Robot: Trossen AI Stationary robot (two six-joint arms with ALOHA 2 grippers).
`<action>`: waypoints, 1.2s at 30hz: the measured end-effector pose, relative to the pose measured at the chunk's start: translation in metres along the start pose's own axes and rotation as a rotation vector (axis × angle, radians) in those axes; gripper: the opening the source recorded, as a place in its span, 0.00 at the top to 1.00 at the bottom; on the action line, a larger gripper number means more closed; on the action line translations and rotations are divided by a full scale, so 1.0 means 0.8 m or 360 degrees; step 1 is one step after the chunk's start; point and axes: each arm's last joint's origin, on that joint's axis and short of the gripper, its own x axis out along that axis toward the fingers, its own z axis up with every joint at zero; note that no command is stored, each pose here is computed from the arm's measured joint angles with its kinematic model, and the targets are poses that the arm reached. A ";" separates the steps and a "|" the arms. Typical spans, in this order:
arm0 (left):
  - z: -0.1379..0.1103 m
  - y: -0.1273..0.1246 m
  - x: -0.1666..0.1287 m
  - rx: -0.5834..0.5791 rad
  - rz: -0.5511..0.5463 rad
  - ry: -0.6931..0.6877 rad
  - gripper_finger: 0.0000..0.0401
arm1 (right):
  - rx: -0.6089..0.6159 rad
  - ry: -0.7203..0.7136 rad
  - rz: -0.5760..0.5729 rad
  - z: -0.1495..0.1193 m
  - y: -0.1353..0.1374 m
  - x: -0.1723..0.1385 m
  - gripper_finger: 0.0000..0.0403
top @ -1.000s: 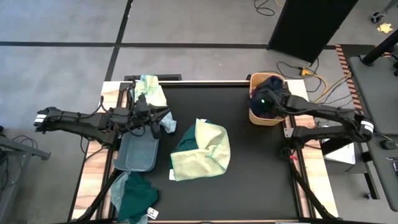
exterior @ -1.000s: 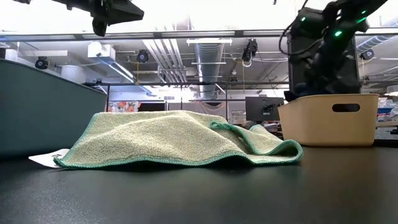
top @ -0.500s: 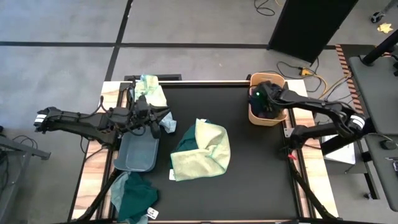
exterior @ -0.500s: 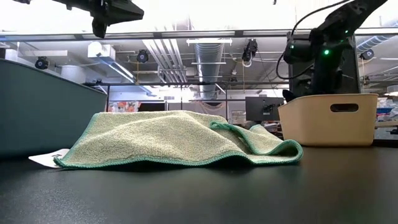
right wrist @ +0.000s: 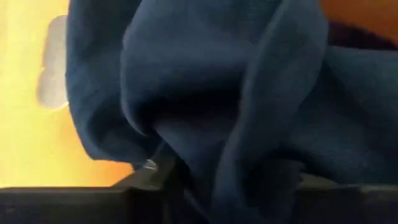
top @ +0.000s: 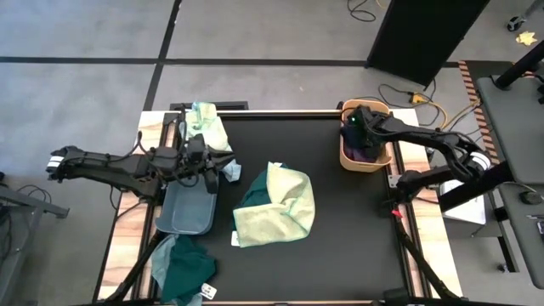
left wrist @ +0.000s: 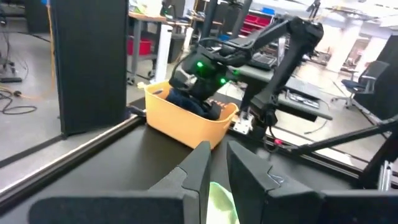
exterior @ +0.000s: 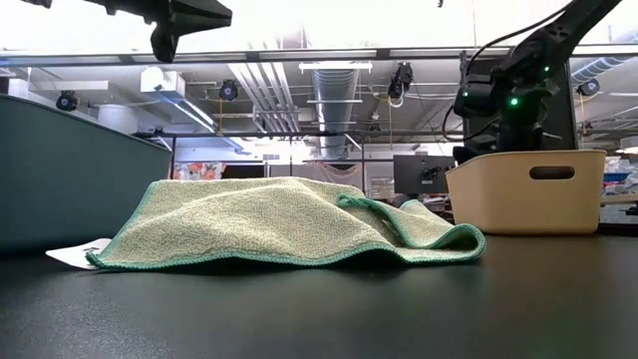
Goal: Sort towels by color in basket
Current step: Put the dark blue towel into the orange bin
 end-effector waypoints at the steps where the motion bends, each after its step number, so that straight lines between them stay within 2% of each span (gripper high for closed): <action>1: -0.001 0.000 0.000 -0.0007 0.0003 0.0017 0.90 | -0.0004 -0.0004 -0.0006 0.000 -0.001 0.000 0.60; 8: -0.017 0.004 -0.001 0.0013 0.0026 0.0215 0.90 | -0.0106 -0.0022 0.0180 -0.003 0.009 -0.030 0.46; 15: -0.029 0.008 -0.003 0.0029 0.0055 0.0374 0.90 | -0.0488 0.0051 0.0505 -0.007 0.026 -0.103 0.43; 18: -0.029 0.008 -0.003 0.0037 0.0042 0.0388 0.90 | -0.0581 -0.0025 0.0541 -0.002 0.020 -0.133 0.44; 21: -0.029 0.008 -0.004 0.0041 0.0042 0.0388 0.90 | -0.0643 -0.0206 0.0432 0.011 0.011 -0.150 0.46; 23: -0.029 0.008 -0.004 0.0041 0.0042 0.0388 0.90 | -0.0545 -0.0250 0.0341 0.017 0.005 -0.149 0.48; 25: -0.029 0.008 -0.004 0.0041 0.0042 0.0389 0.90 | -0.0456 -0.0201 0.0326 0.015 0.004 -0.147 0.50; 29: -0.029 0.008 -0.004 0.0041 0.0042 0.0388 0.90 | -0.0583 -0.0014 0.0310 -0.005 0.010 -0.132 0.54; 32: -0.029 0.008 -0.003 0.0042 0.0043 0.0388 0.90 | -0.0599 0.0036 0.0185 -0.011 0.010 -0.102 0.58; 36: -0.029 0.008 -0.003 0.0029 0.0044 0.0388 0.90 | -0.0493 0.0090 -0.0105 -0.002 0.002 -0.041 0.64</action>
